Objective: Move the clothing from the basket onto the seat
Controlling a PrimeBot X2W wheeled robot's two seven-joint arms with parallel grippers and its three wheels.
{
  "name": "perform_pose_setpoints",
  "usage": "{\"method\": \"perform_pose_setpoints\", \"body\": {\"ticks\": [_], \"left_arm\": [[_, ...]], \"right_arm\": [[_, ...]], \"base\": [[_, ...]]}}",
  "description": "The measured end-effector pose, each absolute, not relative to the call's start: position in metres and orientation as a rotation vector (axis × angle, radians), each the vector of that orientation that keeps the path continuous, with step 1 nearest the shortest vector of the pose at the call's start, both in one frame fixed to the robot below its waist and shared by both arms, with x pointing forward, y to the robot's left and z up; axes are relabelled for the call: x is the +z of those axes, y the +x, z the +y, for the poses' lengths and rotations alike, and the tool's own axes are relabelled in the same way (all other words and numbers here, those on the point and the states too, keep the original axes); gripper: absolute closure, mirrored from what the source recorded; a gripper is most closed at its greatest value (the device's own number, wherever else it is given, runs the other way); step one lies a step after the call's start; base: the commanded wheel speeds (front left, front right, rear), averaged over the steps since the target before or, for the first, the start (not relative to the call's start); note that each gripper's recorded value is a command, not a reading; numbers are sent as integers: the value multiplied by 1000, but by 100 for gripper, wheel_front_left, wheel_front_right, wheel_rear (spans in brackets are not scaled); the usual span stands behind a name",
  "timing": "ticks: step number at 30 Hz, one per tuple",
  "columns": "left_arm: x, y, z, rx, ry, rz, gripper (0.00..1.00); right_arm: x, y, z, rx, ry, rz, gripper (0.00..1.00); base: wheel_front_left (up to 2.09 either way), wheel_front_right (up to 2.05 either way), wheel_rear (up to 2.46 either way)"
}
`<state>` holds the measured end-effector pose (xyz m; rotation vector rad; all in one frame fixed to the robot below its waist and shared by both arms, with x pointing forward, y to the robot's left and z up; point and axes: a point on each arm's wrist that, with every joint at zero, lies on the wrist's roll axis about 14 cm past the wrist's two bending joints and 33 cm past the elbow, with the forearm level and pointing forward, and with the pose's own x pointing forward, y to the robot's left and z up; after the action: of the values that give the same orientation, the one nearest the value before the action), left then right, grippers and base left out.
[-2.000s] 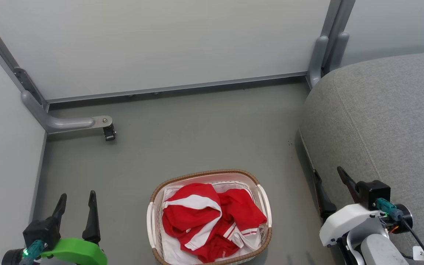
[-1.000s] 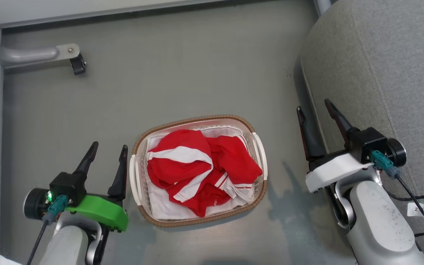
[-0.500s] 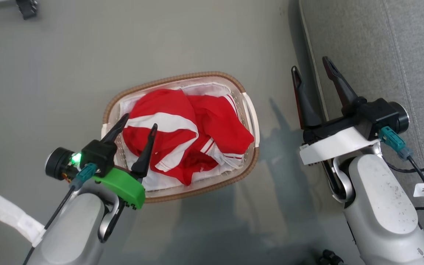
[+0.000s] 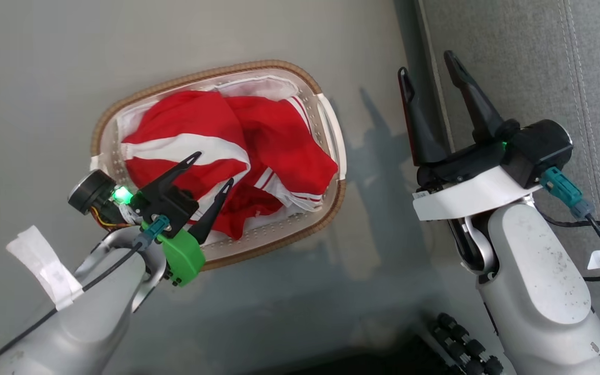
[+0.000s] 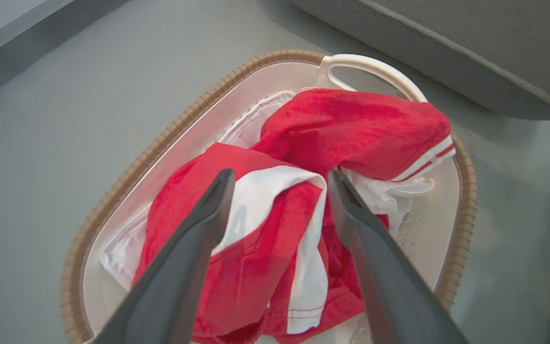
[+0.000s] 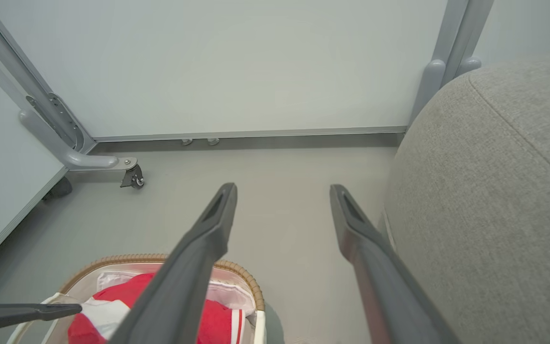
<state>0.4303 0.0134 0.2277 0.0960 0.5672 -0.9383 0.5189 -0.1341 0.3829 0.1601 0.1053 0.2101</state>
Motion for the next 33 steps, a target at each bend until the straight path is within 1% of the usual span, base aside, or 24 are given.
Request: {"method": "perform_pose_setpoints", "body": {"ticks": [8,13,16,20,28,33], "left_arm": [[192,442,14,-1023,237,572,0],[163,437,18,-1088,336,606,0],[153,441,14,-1116,377,599,0],[141,448,11,-1130,408,602,0],[119,468,13,-1103,463,626,0],[98,456,23,-1108,486,715,0]], "right_arm": [[372,520,-144,184,170,113,0],[362,519,-146,178,187,133,0],[357,517,-149,169,191,145,0],[351,513,-154,159,190,165,0],[341,507,-161,133,207,194,0],[334,501,-162,127,216,220,0]], "base": [[0,0,0],[0,0,0],[0,0,0],[0,0,0],[0,0,0],[0,0,0]]}}
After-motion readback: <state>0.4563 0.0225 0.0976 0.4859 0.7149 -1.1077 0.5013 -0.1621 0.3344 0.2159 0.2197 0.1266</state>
